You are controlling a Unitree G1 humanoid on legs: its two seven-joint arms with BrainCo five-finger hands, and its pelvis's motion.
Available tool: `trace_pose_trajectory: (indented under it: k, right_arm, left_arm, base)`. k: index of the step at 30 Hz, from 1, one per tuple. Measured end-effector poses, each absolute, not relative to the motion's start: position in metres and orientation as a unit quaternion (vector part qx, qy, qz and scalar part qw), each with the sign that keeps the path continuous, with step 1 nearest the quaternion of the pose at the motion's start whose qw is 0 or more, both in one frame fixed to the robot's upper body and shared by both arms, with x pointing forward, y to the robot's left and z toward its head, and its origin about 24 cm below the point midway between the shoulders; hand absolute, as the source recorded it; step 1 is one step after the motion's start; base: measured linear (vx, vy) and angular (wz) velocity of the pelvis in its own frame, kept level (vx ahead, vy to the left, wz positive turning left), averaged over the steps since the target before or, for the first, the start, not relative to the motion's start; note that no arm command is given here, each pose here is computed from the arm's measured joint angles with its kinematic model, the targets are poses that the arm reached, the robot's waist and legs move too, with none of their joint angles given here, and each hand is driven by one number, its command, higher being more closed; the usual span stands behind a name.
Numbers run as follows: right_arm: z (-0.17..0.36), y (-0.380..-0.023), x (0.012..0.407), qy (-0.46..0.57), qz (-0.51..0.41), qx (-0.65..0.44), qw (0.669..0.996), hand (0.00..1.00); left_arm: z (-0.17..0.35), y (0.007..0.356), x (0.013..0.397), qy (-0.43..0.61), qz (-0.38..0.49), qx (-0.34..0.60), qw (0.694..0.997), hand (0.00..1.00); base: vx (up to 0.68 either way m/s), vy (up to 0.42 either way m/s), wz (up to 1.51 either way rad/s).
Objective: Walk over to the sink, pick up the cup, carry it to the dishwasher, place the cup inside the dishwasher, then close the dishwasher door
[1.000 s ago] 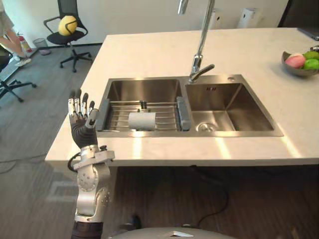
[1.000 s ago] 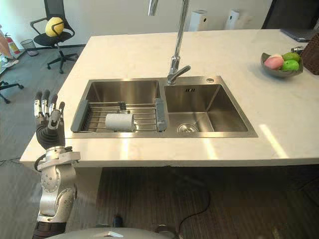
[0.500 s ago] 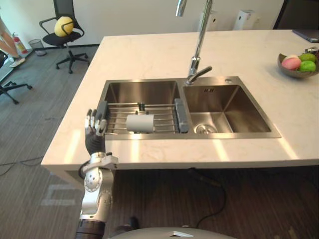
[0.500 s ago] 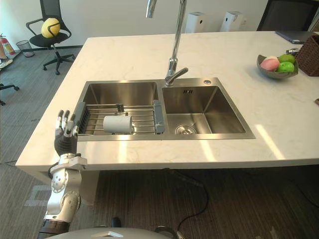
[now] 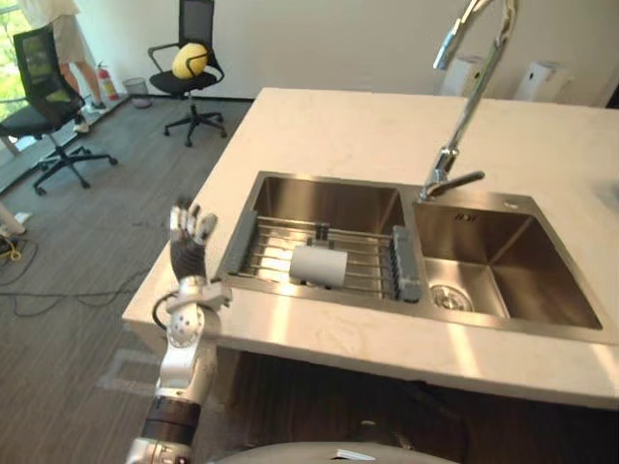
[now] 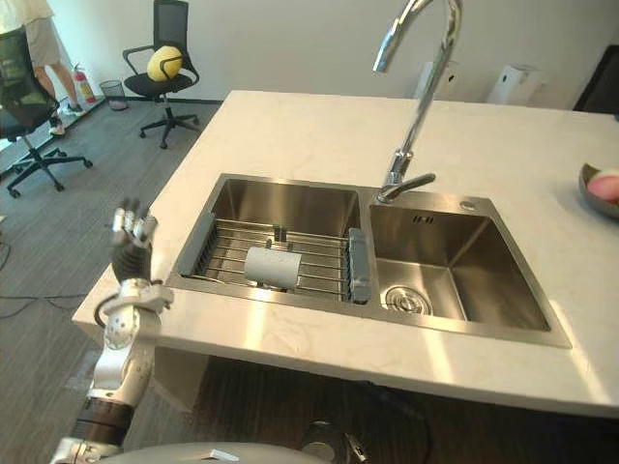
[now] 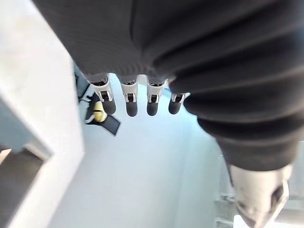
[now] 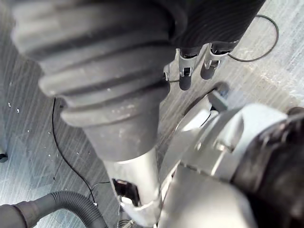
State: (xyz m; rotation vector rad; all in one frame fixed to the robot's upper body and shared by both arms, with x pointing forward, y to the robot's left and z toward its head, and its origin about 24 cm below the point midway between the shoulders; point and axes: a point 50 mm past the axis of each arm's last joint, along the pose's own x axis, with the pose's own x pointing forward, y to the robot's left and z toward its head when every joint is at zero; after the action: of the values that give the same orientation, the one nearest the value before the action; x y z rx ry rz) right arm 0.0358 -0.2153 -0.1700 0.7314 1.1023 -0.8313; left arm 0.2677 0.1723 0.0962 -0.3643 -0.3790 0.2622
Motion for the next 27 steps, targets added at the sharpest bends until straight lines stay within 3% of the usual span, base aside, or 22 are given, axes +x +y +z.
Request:
trace_pose_trajectory:
  k: [3, 6, 12, 15, 18, 27]
  right_arm:
    - [-0.174, -0.199, 0.016, 0.523, -0.38, 0.346, 0.68, 0.0]
    - [-0.173, -0.208, 0.007, 0.521, -0.401, 0.353, 0.666, 0.0]
    - [-0.171, -0.215, 0.011, 0.493, -0.423, 0.369, 0.664, 0.0]
    - [-0.172, -0.209, 0.011, 0.492, -0.417, 0.379, 0.664, 0.0]
    - [-0.173, -0.201, 0.006, 0.496, -0.414, 0.386, 0.658, 0.0]
    - [-0.171, -0.213, 0.003, 0.495, -0.415, 0.378, 0.663, 0.0]
  left_arm:
    - [0.126, 0.183, 0.259, -0.267, 0.158, -0.189, 0.932, 0.0]
    - [0.142, 0.163, 0.254, -0.3, 0.132, -0.212, 0.921, 0.0]
    - [0.152, 0.125, 0.26, -0.288, 0.04, -0.185, 0.939, 0.0]
    - [0.146, 0.117, 0.263, -0.271, 0.008, -0.133, 0.953, 0.0]
    - [0.128, 0.111, 0.267, -0.238, -0.037, -0.024, 0.97, 0.0]
    - [0.108, 0.121, 0.268, -0.21, -0.133, 0.16, 0.955, 0.0]
  base:
    - [0.25, -0.233, 0.28]
    - [0.27, -0.251, 0.13]
    - [0.15, -0.046, 0.01]
    - [0.0, 0.019, -0.05]
    - [-0.01, 0.047, -0.05]
    - [0.02, 0.031, -0.07]
